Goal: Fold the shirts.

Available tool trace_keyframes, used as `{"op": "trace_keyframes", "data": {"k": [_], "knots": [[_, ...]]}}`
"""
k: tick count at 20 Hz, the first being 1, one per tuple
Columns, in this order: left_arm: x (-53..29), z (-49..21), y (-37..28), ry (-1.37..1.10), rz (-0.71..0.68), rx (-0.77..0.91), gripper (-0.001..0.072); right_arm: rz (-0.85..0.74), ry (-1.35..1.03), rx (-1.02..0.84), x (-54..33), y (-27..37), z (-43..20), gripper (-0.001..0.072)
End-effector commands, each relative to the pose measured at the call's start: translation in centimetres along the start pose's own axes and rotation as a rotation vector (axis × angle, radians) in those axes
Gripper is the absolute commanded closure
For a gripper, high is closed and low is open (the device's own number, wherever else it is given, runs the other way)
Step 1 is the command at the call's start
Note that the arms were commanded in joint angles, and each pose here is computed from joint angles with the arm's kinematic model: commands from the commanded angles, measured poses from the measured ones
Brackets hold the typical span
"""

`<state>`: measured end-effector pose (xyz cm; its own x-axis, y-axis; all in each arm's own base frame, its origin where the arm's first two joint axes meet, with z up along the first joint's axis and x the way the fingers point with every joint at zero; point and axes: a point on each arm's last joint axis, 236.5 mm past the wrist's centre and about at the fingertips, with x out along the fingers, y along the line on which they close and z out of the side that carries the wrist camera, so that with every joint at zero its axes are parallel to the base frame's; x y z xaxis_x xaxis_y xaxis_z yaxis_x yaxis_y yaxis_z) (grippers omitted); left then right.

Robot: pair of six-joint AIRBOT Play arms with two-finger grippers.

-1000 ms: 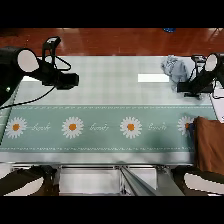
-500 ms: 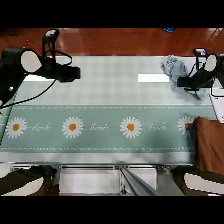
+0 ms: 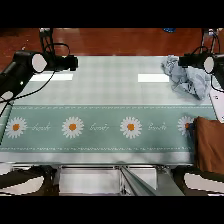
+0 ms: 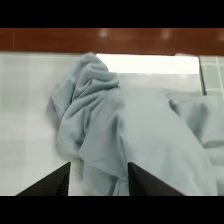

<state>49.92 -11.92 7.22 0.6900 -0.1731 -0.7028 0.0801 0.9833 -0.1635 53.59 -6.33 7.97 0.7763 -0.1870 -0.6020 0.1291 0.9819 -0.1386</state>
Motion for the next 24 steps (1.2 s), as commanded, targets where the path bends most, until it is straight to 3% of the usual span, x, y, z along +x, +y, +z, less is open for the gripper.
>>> {"op": "trace_keyframes", "data": {"k": [1, 5, 11, 12, 14, 15, 18, 21, 24], "knots": [[0.8, -1.0, 2.5, 0.047, 0.041, -0.031, 0.0199, -0.048, -0.098, 0.099, 2.7, -3.4, 1.0, 0.0303], [0.6, -3.4, 3.1, 0.149, 0.064, -0.035, 0.0199, -0.164, 0.141, 0.383, 7.5, -11.0, -9.0, 0.0303], [1.8, -7.1, 1.8, 0.281, 0.020, -0.102, 0.0199, -0.100, 0.370, 0.440, 9.6, -11.0, -16.9, 0.0311], [1.9, -7.3, 1.8, 0.285, 0.020, -0.115, 0.0199, -0.082, 0.398, 0.442, 9.5, -10.4, -17.5, 0.0387], [1.5, -6.8, 1.9, 0.272, 0.022, -0.135, 0.0199, -0.022, 0.454, 0.418, 9.0, -8.9, -18.3, 0.0647], [0.8, -6.3, 2.2, 0.264, 0.025, -0.140, 0.0199, 0.015, 0.477, 0.403, 8.7, -8.2, -18.2, 0.0689], [-2.8, -5.1, 4.7, 0.248, 0.054, -0.151, 0.0199, 0.137, 0.437, 0.366, 6.8, -6.7, -12.6, 0.0689], [-7.2, -5.5, 6.8, 0.265, 0.085, -0.177, 0.0199, 0.266, 0.162, 0.363, 1.7, -5.6, 0.0, 0.0689], [-8.9, -10.6, 5.8, 0.329, 0.063, -0.192, 0.0199, 0.316, -0.125, 0.299, -7.3, -4.8, 11.2, 0.0689]]}}
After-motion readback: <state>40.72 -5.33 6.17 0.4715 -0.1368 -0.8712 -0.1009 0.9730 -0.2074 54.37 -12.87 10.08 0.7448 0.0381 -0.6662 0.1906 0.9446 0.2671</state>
